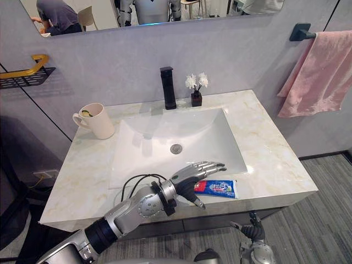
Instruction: Organize washtable
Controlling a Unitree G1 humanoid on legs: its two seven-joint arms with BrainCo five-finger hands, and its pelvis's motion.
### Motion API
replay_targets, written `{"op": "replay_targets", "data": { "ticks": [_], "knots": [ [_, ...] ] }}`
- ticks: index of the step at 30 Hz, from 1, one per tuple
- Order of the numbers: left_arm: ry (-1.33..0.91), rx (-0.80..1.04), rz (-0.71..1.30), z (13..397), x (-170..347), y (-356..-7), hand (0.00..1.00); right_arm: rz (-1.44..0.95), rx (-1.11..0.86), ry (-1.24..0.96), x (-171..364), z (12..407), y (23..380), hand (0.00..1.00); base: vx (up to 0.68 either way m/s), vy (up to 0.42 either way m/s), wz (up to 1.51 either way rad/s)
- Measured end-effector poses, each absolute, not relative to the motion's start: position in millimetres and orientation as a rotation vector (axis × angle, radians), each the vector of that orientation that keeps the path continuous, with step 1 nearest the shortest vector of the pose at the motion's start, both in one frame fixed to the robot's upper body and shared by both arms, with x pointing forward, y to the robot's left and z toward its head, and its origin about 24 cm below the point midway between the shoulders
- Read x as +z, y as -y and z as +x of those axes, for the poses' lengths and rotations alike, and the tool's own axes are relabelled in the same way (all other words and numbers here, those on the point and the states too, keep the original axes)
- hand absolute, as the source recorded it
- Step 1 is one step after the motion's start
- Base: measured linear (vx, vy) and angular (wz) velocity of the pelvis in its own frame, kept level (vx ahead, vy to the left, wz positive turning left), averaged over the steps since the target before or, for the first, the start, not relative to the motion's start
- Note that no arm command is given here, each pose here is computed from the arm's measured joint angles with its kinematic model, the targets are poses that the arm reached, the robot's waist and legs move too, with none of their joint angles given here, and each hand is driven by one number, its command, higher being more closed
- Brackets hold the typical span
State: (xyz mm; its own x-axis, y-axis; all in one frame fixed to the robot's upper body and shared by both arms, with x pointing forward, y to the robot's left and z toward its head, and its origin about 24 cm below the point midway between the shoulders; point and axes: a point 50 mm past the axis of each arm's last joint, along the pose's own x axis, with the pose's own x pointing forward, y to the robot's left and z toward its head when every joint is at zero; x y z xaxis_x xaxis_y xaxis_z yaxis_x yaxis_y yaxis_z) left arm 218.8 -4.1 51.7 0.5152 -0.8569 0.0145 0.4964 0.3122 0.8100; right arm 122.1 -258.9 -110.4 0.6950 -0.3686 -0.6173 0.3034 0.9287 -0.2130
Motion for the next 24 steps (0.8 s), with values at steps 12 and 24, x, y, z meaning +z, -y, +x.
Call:
{"op": "replay_targets", "data": {
  "ticks": [12, 24],
  "knots": [
    [0.490, -0.908, 0.955, 223, 42, 1, 0.00, -0.083, -0.370, -0.685, -110, 124, 253, 0.00, 0.00, -0.009, -0.02],
    [0.431, -0.723, 0.838, 234, 57, -33, 0.00, -0.084, -0.377, -0.695, -112, 118, 253, 0.00, -0.03, -0.008, 0.03]
  ]
}}
